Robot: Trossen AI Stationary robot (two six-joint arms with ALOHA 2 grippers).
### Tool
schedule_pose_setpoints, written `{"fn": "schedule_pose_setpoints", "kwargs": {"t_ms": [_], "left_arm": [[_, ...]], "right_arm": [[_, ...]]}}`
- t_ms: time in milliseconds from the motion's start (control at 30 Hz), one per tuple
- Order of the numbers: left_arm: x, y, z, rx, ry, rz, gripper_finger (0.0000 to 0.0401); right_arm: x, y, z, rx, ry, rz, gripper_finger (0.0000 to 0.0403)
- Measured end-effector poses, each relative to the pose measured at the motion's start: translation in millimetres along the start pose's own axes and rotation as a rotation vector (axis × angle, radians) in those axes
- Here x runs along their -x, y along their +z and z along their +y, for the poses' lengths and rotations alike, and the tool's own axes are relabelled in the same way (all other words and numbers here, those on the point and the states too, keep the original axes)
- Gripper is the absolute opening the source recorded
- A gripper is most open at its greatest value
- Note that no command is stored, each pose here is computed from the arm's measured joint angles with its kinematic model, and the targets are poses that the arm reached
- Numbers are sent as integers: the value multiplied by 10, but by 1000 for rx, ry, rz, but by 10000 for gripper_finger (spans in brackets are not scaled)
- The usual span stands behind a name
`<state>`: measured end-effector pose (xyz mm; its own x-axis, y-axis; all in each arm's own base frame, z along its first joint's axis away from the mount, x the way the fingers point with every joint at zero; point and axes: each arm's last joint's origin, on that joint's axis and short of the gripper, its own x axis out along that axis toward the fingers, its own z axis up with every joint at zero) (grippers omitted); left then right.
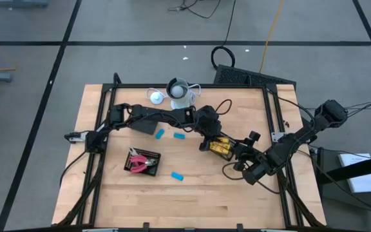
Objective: Pick & Place School Supplies
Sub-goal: Put the yellow crayon box into the bottom right black bin
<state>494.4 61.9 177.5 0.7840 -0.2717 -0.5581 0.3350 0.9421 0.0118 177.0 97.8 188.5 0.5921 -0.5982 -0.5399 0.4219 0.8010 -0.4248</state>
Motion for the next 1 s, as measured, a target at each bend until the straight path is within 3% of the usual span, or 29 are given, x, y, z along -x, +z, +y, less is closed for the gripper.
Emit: {"fn": "schedule_pose_setpoints", "kwargs": {"t_ms": [1000], "left_arm": [[-17, 8, -40, -28, -6, 2, 81]], "right_arm": [[-1, 0, -1, -14, 0, 0, 167]]}}
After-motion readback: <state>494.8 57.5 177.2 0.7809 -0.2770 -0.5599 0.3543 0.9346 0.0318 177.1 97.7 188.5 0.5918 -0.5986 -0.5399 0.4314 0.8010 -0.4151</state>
